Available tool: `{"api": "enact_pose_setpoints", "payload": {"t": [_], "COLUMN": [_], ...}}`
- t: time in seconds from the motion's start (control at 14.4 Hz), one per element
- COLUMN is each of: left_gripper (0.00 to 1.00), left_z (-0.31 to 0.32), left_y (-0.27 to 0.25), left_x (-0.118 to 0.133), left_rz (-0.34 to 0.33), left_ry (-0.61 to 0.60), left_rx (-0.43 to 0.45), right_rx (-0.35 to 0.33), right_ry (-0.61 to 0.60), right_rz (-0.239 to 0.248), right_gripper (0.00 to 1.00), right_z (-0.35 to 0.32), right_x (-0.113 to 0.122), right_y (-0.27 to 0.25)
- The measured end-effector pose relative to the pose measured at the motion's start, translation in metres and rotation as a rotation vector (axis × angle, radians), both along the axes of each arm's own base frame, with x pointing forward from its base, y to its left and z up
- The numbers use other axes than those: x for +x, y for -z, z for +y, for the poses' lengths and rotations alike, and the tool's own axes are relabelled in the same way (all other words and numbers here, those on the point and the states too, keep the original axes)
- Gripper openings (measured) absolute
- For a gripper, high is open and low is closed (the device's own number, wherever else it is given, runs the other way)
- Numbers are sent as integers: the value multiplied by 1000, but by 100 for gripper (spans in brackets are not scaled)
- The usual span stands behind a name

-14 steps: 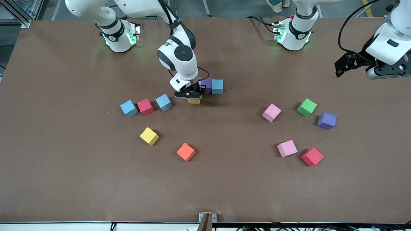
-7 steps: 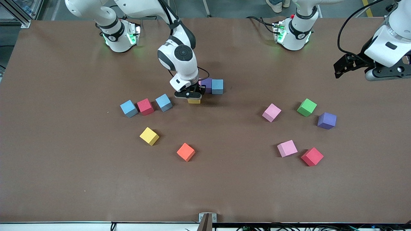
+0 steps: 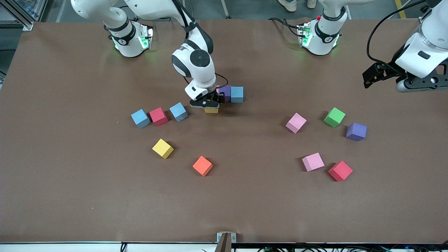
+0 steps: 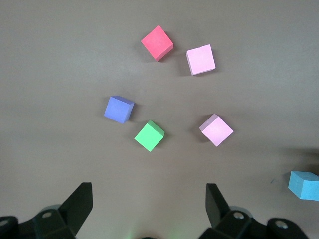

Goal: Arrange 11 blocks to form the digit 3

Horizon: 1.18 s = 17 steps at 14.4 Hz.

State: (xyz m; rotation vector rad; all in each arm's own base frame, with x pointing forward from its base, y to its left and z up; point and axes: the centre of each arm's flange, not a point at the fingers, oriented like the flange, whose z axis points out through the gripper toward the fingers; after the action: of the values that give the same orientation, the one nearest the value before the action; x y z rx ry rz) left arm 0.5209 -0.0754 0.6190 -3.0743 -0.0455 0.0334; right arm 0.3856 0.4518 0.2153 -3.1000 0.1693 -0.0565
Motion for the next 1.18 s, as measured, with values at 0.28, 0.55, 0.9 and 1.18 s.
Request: {"api": "enact_pose_setpoints", "payload": {"t": [0.28, 0.55, 0.9, 1.18], "left_gripper": [100, 100, 100, 100], "left_z": [0, -2, -24, -54], "left_y": [0, 28, 140, 208], "left_x": [0, 13, 37, 20], "left_rz": [0, 39, 45, 15], "left_ry": [-1, -45, -198, -371], "left_rx": [0, 2, -2, -5], "right_rx": [1, 8, -8, -24], "right_ry": [1, 4, 22, 76], "right_rz": [-2, -9, -3, 9], "right_gripper": [100, 100, 100, 100], "right_z": [0, 2, 0, -16], "right_x": [1, 5, 21, 57], "right_y": [-1, -5, -18, -48]}}
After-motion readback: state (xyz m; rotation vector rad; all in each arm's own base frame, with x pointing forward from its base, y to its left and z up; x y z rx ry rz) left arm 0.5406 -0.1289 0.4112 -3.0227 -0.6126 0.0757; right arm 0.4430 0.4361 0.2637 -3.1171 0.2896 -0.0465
